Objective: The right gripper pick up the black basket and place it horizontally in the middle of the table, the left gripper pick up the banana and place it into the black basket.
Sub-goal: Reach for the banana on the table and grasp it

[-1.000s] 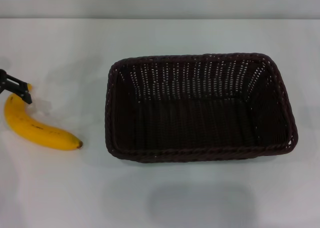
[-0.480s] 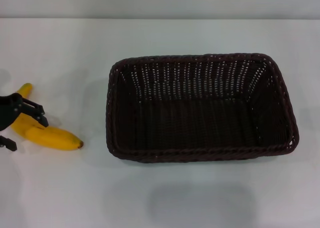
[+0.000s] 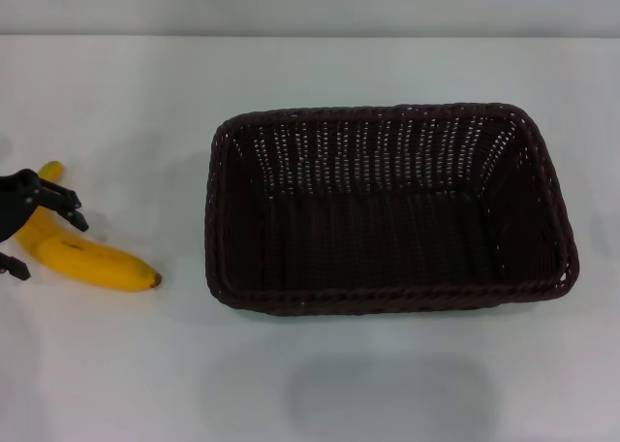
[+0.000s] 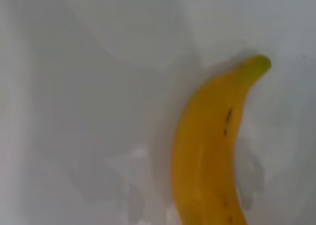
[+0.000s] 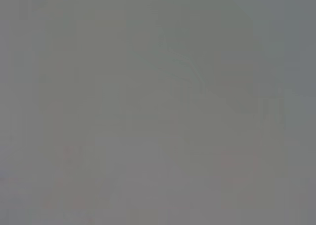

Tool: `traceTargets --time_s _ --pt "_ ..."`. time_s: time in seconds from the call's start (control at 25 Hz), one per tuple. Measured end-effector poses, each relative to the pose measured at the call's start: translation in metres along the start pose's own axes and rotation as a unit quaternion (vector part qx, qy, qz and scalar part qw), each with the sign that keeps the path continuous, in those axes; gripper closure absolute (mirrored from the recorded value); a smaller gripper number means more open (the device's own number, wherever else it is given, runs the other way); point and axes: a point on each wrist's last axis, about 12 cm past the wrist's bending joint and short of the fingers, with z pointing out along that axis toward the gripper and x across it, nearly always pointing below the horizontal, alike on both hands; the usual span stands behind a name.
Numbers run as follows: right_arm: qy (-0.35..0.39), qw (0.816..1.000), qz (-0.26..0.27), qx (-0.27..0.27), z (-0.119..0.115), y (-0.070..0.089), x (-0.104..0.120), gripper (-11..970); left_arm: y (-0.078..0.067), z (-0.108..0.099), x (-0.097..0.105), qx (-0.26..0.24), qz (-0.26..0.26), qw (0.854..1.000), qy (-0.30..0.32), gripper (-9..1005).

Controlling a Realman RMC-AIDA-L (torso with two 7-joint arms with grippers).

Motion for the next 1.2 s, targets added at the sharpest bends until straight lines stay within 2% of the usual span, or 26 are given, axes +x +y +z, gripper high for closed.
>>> traceTargets --time_s 0.28,0.76,1.2 --pt "0.001 1.000 0.002 0.006 -0.002 -0.002 0.001 89 0.008 0.002 -0.003 -0.029 -0.013 0.999 -0.008 131" --pt "0.016 1.000 0.003 0.014 -0.002 -0.003 0.005 89 0.001 0.004 -0.014 -0.008 0.012 0.998 -0.056 160" --pt "0.019 1.000 0.004 0.015 0.000 -0.002 0.005 90 0.008 0.014 -0.010 -0.017 0.010 0.999 -0.040 187"
